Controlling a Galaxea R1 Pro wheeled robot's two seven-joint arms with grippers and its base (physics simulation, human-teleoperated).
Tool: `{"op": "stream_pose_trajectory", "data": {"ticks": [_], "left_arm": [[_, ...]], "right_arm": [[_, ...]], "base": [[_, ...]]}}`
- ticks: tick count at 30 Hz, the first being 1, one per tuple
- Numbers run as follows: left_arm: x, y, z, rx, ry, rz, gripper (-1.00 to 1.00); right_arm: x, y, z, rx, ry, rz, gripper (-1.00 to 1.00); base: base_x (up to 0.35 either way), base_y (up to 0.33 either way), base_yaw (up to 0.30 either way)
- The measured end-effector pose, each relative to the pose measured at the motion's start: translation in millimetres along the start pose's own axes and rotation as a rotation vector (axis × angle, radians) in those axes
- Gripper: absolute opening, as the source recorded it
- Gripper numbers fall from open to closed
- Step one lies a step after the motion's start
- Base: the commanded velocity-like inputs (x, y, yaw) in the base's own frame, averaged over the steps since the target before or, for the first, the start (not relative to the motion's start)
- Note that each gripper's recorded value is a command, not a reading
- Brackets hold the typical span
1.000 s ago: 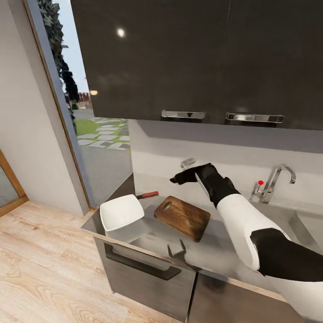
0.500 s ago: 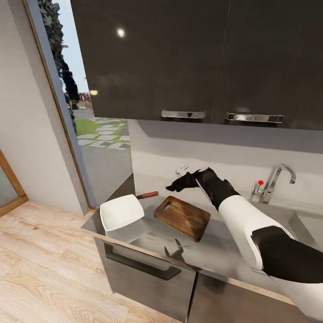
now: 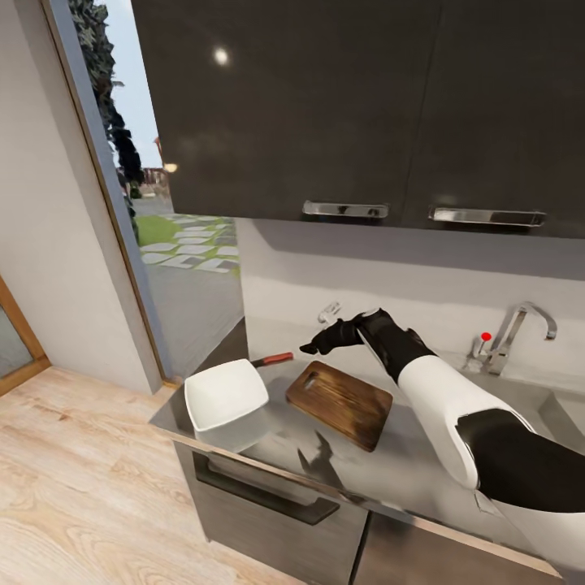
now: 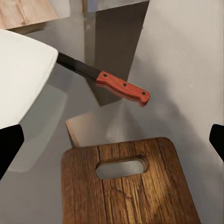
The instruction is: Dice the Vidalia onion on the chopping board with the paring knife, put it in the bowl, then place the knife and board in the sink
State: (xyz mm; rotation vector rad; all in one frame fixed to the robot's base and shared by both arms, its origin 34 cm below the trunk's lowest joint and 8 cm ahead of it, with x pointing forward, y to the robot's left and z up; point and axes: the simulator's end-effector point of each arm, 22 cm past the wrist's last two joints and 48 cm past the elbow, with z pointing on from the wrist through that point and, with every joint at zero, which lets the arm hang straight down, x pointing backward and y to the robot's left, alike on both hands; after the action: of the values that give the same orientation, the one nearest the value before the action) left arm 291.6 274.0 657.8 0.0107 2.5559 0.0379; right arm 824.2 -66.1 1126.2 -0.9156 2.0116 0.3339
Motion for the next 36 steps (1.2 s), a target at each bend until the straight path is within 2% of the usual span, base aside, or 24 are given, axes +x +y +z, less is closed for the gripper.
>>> {"op": "stream_pose_trajectory", "data": {"ticks": [7, 9, 13, 17, 18, 29, 36], "left_arm": [[0.2, -0.5, 0.1, 0.001, 0.001, 0.0, 1.0], [0.5, -1.1, -0.1, 0.002, 0.001, 0.001, 1.0], [0.8, -1.4, -0.1, 0.002, 0.002, 0.001, 1.0], [0.8, -1.5, -0.1, 0.002, 0.002, 0.001, 1.0], [1.0, -1.7, -0.1, 0.003, 0.003, 0.001, 1.0], [1.0, -2.0, -0.2, 0.003, 0.002, 0.001, 1.0], [1.1, -1.6, -0.4, 0.003, 0.002, 0.001, 1.0]], "right_arm": [[17.4, 1.8, 5.5, -0.01, 0.026, -0.016, 1.0], [26.0, 2.4, 7.4, -0.006, 0.056, -0.051, 1.0], [34.7, 2.5, 8.1, -0.012, 0.075, -0.097, 1.0], [50.8, 10.7, 5.5, -0.087, 0.083, -0.13, 1.0], [61.7, 5.4, -1.8, -0.115, 0.088, -0.138, 1.0], [70.1, 2.1, -11.0, -0.157, 0.077, -0.157, 1.0], [77.7, 3.8, -10.3, -0.164, 0.089, -0.147, 1.0]], "base": [[0.02, 0.012, 0.0], [0.003, 0.002, 0.0], [0.001, 0.001, 0.0], [0.0, 0.0, 0.0], [0.0, 0.0, 0.0], [0.011, 0.0, 0.0], [0.234, 0.0, 0.0]]}}
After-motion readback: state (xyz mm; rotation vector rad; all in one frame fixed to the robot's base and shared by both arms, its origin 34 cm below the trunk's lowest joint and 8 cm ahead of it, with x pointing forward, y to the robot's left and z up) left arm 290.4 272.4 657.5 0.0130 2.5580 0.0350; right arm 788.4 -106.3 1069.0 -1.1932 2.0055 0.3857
